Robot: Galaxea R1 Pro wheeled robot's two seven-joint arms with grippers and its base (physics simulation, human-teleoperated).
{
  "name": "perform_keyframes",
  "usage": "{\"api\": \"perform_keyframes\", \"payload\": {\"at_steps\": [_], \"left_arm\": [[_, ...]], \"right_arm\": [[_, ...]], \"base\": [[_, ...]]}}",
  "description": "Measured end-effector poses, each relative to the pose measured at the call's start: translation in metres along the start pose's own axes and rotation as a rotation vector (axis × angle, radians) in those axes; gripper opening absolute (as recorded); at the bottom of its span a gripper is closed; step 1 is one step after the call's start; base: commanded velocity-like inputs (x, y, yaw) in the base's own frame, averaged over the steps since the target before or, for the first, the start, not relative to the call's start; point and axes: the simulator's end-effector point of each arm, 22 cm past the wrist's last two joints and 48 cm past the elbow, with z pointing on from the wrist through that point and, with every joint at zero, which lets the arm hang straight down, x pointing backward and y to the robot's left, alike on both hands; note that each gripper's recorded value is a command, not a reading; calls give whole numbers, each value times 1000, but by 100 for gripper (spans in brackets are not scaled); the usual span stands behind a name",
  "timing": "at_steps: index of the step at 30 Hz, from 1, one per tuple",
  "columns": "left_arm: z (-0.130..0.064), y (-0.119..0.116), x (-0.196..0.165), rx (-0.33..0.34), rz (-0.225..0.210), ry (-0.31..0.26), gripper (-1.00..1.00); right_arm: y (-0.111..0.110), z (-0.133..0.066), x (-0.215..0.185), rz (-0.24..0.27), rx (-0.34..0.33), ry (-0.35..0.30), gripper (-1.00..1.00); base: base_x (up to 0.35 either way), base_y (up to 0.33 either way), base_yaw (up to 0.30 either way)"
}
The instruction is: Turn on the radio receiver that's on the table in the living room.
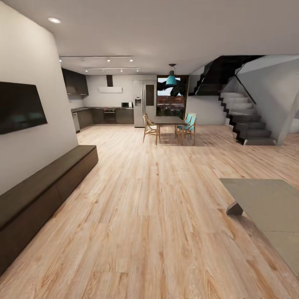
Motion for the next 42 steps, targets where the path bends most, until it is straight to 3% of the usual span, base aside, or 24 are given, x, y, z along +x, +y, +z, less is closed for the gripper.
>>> {"api": "perform_keyframes", "payload": {"at_steps": [4,7,42], "left_arm": [[0,-1,-17,-3,-7,-91,100],[0,-1,-18,-3,-6,-107,100],[0,5,-17,-17,-2,-112,100]], "right_arm": [[0,0,0,-1,0,0,100],[0,0,0,-1,0,0,100],[0,0,0,-1,0,1,100]], "base": [[0,0,-260],[0,0,-274],[0,0,-277]]}}
